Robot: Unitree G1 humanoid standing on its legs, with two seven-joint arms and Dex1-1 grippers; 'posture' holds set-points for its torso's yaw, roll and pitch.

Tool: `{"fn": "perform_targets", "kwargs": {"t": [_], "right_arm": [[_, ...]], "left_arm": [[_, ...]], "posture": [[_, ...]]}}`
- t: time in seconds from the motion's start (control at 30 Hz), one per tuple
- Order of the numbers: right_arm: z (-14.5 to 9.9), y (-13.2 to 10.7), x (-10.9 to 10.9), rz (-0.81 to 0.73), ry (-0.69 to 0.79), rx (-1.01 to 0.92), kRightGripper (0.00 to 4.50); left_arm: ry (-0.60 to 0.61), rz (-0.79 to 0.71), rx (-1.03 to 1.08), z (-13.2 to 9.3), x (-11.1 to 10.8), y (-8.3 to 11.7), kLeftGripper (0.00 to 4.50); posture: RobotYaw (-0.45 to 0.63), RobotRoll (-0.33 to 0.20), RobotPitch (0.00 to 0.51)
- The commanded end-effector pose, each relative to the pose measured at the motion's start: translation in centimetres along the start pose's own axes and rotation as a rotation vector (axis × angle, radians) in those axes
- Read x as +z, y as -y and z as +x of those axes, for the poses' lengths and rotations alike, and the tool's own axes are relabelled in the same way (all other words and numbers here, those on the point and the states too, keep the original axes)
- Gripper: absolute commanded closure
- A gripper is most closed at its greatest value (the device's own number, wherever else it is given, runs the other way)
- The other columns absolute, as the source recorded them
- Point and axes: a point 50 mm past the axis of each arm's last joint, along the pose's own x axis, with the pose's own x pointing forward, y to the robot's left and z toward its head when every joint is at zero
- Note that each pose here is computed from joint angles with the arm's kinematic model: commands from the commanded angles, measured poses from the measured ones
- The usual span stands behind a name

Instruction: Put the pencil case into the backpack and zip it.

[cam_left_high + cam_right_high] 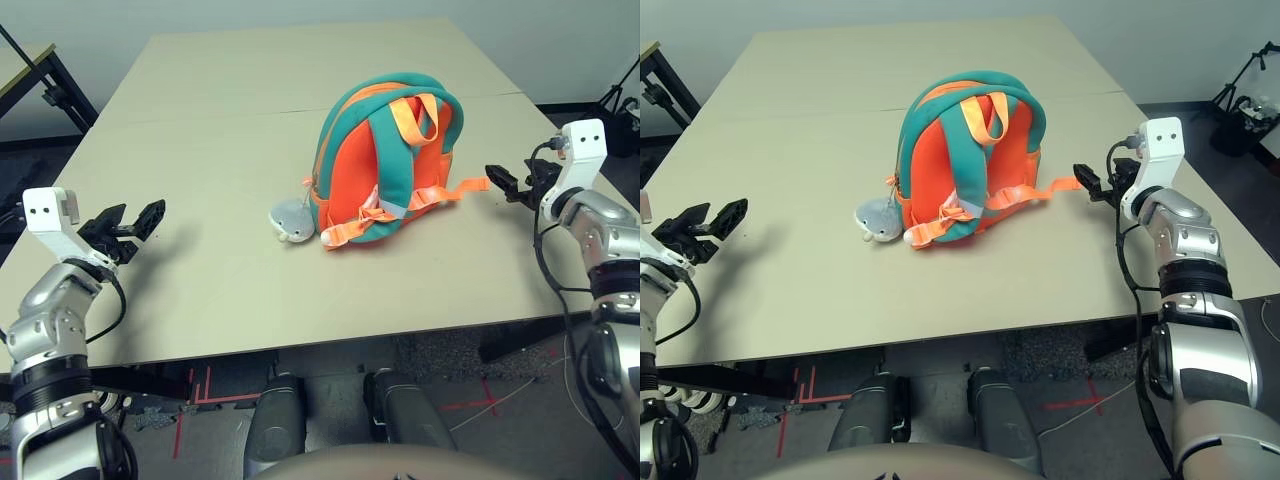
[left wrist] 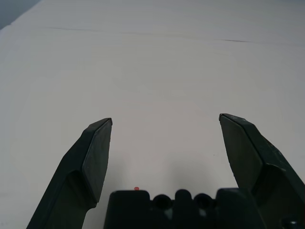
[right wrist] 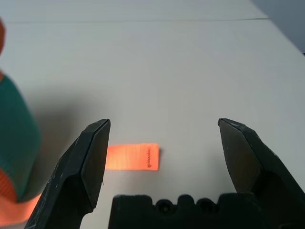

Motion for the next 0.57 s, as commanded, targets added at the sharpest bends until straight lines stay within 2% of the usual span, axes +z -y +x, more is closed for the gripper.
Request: {"fn": "perform_targets", "kwargs": {"t": [0.03,0.3,0.57], "right_arm": [[-0.1,0.9,-0.9,0.019,0.014,-0.125,0.03],[-0.1,0.6,-2.3,0.054,0.011,-0.158,0.03],[0.2,-0.7,-2.2,0.083,0.059,-0.068,0.03]], "left_arm": [[0.015,0.038,0.095,-0.2,-0.4,-0.5,0.00],[0.021,0.048,0.173,0.3,-0.7,-1.1,0.00],[-0.002,0.031,0.185,0.5,-1.4,-0.5,0.00]], "posture": [[-0.01,0.000,0.061],[-0.02,0.000,0.064],[-0.02,0.000,0.073]]}}
